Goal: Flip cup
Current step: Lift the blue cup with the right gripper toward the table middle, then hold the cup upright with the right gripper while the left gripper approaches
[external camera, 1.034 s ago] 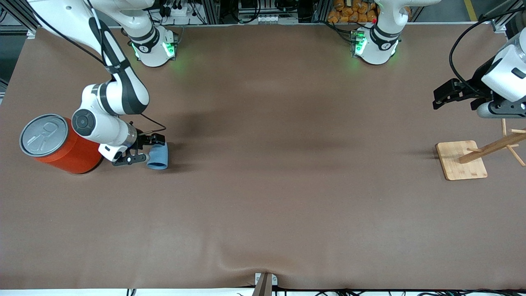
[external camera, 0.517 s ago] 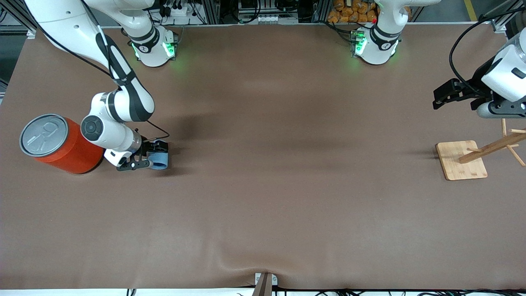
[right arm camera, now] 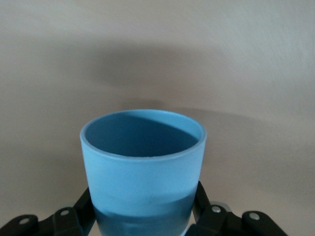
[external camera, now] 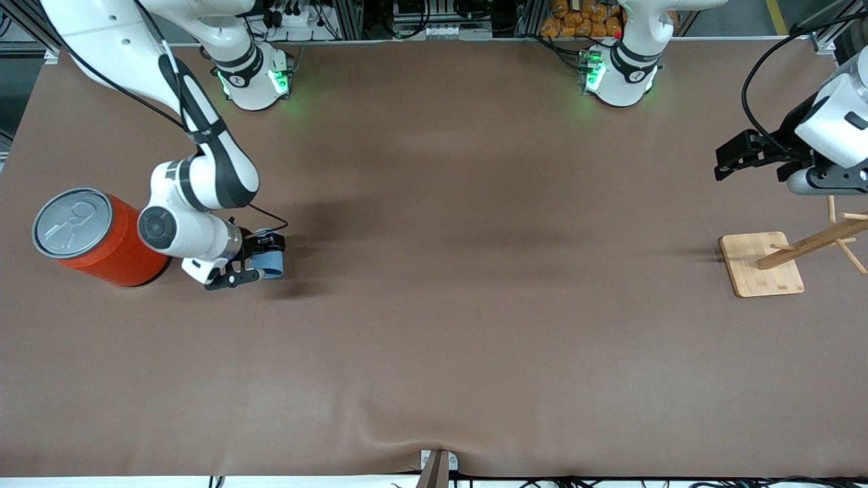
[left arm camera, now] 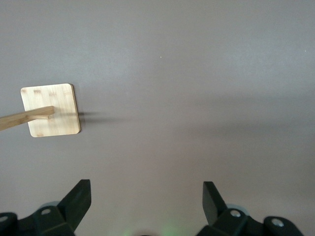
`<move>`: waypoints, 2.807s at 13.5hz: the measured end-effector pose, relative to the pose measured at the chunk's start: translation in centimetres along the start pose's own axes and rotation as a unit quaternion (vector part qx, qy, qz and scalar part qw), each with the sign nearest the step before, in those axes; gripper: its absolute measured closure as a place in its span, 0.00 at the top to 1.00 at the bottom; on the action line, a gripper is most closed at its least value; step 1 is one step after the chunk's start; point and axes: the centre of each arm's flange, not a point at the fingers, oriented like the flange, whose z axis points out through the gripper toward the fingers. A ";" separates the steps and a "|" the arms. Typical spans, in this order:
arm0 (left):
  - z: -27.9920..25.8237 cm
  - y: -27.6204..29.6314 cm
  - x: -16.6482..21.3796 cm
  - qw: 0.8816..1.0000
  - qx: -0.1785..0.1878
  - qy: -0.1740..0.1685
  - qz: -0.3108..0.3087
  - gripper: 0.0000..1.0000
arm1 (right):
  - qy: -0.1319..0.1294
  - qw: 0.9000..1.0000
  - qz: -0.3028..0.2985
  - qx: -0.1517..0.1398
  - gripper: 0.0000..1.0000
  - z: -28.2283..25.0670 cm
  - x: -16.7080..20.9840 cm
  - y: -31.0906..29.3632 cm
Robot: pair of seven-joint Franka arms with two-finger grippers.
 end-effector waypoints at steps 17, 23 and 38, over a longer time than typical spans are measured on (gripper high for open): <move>0.3 -0.6 0.3 1.000 0.000 -0.001 -0.007 1.00 | 0.126 0.807 -0.555 -0.156 0.78 9.6 3.9 -47.0; 6.5 -8.3 4.3 0.997 -0.003 -0.031 -0.074 1.00 | 0.105 0.769 -0.595 -0.207 0.78 13.9 1.3 -50.4; 28.3 -3.8 13.1 0.930 -0.295 -0.138 -0.168 1.00 | 0.109 0.782 -0.577 -0.208 1.00 15.2 2.5 -50.4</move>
